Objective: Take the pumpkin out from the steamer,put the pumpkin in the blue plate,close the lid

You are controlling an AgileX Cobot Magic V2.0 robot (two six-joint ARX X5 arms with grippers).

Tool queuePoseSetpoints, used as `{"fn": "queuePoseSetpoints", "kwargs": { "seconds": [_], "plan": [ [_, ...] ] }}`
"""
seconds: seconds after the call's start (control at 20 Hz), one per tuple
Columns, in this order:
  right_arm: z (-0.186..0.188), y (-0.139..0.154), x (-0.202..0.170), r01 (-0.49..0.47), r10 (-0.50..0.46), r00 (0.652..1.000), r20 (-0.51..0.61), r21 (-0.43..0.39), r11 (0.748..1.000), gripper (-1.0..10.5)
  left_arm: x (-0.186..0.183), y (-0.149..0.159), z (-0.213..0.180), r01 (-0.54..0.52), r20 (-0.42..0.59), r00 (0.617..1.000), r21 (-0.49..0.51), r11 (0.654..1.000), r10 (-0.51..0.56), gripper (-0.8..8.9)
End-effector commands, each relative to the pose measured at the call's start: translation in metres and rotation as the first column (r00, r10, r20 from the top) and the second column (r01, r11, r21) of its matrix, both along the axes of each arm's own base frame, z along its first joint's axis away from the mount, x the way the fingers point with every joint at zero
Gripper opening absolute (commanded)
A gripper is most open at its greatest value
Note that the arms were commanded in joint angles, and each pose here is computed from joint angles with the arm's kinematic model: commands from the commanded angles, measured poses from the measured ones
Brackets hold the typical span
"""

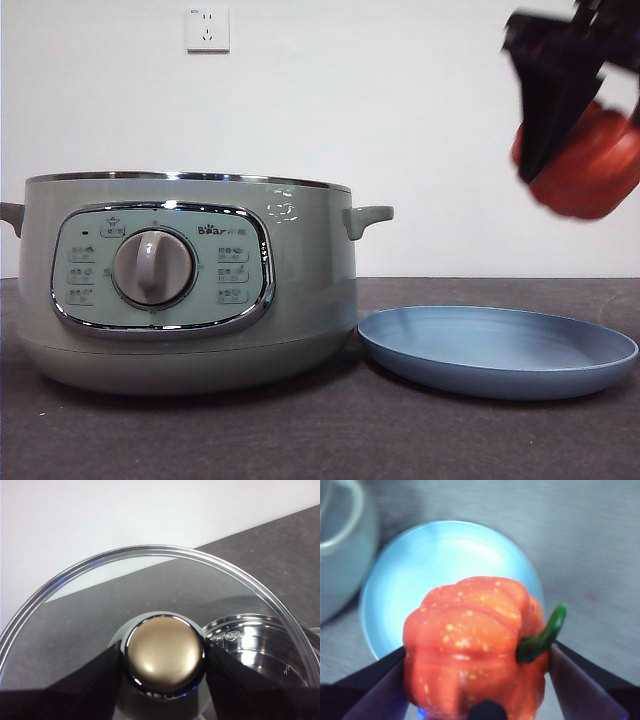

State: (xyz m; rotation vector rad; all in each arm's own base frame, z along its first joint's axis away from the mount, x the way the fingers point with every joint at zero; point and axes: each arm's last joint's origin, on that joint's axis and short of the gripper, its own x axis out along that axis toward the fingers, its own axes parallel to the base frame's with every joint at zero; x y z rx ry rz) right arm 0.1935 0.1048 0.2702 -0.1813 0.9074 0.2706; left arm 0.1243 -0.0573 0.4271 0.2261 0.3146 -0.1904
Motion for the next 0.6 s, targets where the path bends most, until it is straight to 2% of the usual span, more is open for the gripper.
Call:
{"fn": "queuePoseSetpoints", "kwargs": {
  "seconds": [0.05, 0.3, 0.6],
  "plan": [
    [-0.017, 0.007, 0.011, -0.033, 0.033, 0.999, -0.010, -0.026, 0.999, -0.1, -0.001, 0.000, 0.010, 0.018, 0.064, 0.998, -0.025, 1.000, -0.017, -0.09],
    [-0.058, 0.025, 0.042, -0.111, 0.104, 0.991, -0.082, -0.085, 0.990, -0.1, 0.004, -0.003, 0.008, 0.018, 0.050, 0.999, -0.017, 1.000, -0.017, -0.09],
    [-0.095, 0.035, 0.059, -0.127, 0.106, 0.981, -0.163, -0.123, 0.984, 0.1, 0.005, -0.003, 0.007, 0.017, 0.049, 0.999, -0.016, 1.000, -0.017, -0.09]
  ]
}}
